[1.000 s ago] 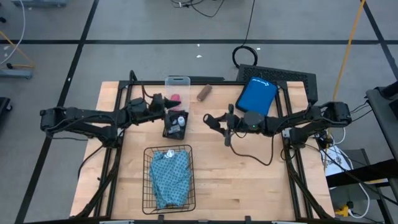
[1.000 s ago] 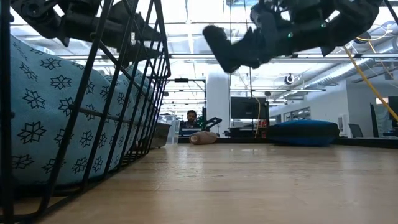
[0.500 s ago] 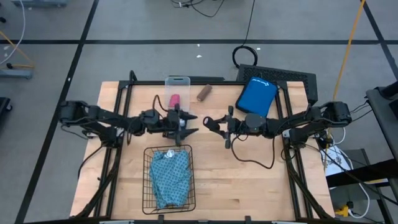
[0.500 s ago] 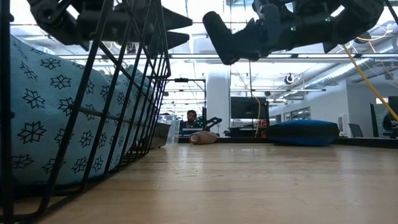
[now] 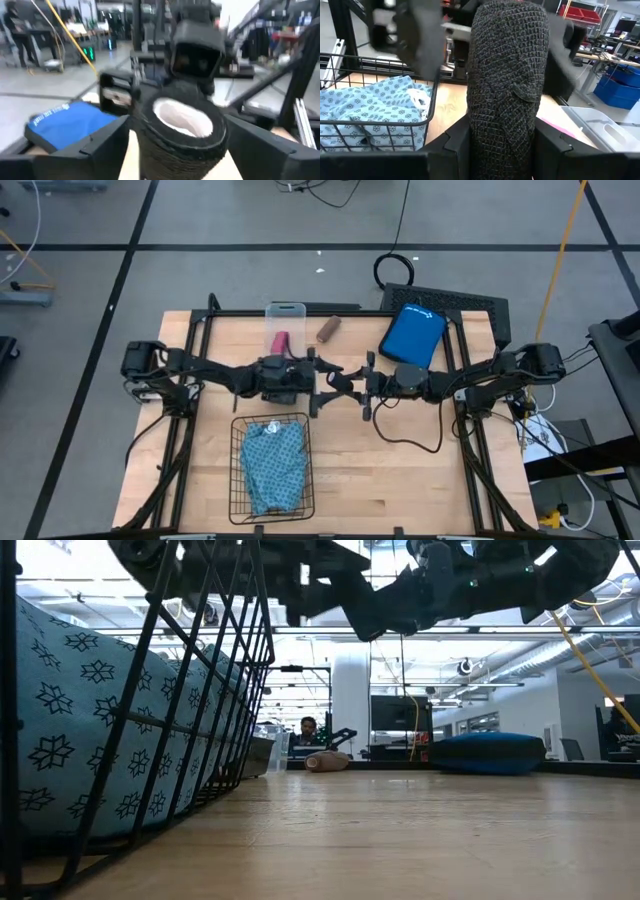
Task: Pick & place medical supplies in basket/bin
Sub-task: Put the black bandage into the transparent bin
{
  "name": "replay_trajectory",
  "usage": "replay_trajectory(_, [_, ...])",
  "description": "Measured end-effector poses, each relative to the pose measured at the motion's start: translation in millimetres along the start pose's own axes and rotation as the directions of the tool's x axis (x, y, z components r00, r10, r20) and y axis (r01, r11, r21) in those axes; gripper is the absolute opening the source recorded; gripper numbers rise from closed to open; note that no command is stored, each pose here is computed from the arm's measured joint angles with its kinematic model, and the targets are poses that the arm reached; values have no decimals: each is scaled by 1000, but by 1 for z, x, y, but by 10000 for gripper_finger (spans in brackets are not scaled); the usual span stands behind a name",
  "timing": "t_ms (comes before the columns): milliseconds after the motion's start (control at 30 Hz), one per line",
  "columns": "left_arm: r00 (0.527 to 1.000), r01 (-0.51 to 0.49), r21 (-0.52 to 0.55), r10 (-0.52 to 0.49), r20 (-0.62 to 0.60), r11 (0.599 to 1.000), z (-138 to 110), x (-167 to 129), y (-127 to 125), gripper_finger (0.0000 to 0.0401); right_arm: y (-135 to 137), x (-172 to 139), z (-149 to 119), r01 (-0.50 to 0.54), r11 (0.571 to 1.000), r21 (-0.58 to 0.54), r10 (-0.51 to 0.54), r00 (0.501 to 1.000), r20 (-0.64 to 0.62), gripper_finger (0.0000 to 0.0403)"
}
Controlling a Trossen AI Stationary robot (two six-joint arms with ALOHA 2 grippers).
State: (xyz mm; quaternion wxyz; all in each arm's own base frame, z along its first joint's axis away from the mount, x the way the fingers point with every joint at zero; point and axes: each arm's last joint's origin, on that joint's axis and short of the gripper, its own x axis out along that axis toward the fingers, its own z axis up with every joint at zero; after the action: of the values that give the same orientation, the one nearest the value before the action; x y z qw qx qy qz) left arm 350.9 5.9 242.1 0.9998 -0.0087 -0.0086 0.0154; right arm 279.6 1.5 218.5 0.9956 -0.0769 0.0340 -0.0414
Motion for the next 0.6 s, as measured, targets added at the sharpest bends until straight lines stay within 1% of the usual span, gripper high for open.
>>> replay_trajectory(100, [999,11,8,-11,-49,1000,-3,10,-1,341,0,0,0,0,1000,0,0,1000,-1,135])
replay_trajectory(267, [999,-11,19,12,-45,1000,-1,14,0,359,0,0,-1,-2,1000,-1,2,1000,-10,135])
replay_trajectory(433, [999,-37,56,38,-17,998,8,10,1,350,0,0,-2,-3,1000,-4,3,1000,-21,135])
replay_trajectory(600, [999,-48,23,48,-11,999,12,9,2,328,0,0,-2,-3,1000,-20,3,1000,-22,135])
